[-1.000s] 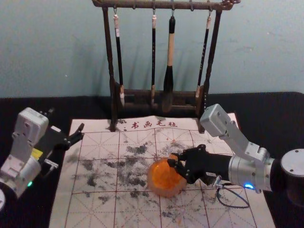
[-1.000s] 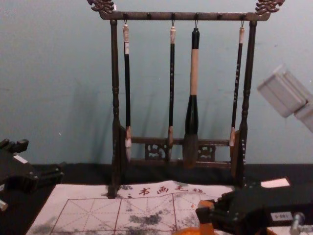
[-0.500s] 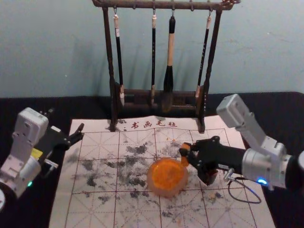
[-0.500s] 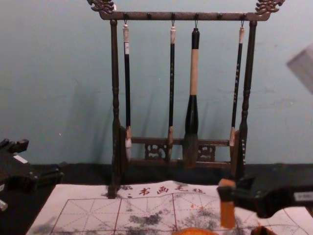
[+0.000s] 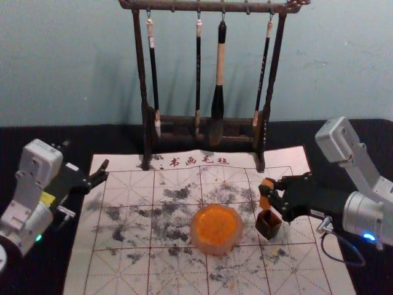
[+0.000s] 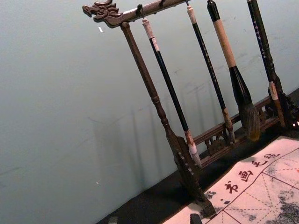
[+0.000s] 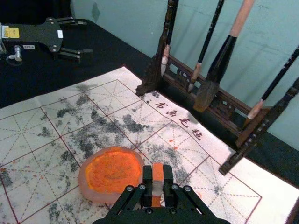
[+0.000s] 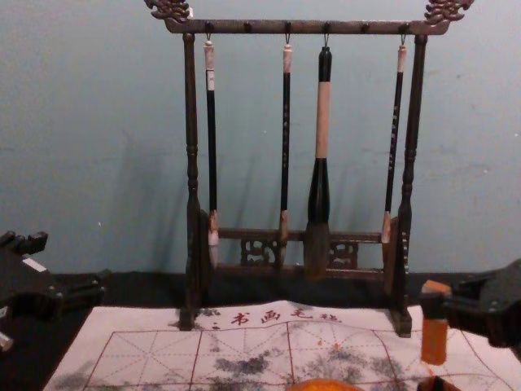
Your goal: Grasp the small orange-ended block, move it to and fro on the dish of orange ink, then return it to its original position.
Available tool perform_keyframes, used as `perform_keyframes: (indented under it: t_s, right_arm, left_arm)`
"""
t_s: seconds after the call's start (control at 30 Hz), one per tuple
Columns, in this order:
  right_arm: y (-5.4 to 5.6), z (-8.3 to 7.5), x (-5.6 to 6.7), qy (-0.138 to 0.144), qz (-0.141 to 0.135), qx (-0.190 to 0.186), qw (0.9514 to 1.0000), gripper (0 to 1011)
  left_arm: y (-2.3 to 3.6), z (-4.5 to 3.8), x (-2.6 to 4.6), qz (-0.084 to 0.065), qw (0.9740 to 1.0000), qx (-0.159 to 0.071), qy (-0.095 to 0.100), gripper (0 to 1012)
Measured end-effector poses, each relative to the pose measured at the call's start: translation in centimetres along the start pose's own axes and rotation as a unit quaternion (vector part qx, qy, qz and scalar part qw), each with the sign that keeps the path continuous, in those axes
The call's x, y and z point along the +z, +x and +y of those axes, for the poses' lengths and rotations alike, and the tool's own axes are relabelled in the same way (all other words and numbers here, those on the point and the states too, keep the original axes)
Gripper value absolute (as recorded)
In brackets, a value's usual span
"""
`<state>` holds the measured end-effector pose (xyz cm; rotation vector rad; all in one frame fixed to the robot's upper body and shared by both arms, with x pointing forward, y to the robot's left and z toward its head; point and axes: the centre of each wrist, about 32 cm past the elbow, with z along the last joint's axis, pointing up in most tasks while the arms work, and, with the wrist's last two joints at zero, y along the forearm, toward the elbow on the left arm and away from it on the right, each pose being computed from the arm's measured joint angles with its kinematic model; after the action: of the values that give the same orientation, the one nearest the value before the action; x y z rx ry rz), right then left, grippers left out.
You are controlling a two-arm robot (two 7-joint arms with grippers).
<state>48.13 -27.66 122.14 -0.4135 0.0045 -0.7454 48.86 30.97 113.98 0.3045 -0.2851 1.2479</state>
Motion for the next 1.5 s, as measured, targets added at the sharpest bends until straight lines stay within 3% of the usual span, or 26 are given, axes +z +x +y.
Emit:
perform_keyframes:
  t_s: [0.73, 1.5]
  right_arm:
    - [0.0, -0.7, -1.1, -0.019, 0.011, -0.003, 0.9997, 80]
    - [-0.1, 0.8, -2.3, -0.045, 0.018, 0.007, 0.9988, 80]
  left_arm:
    - [0.00, 0.00, 0.00, 0.000, 1.0000, 0.000, 0.000, 1001]
    - [0.00, 0.00, 0.00, 0.000, 1.0000, 0.000, 0.000, 1001]
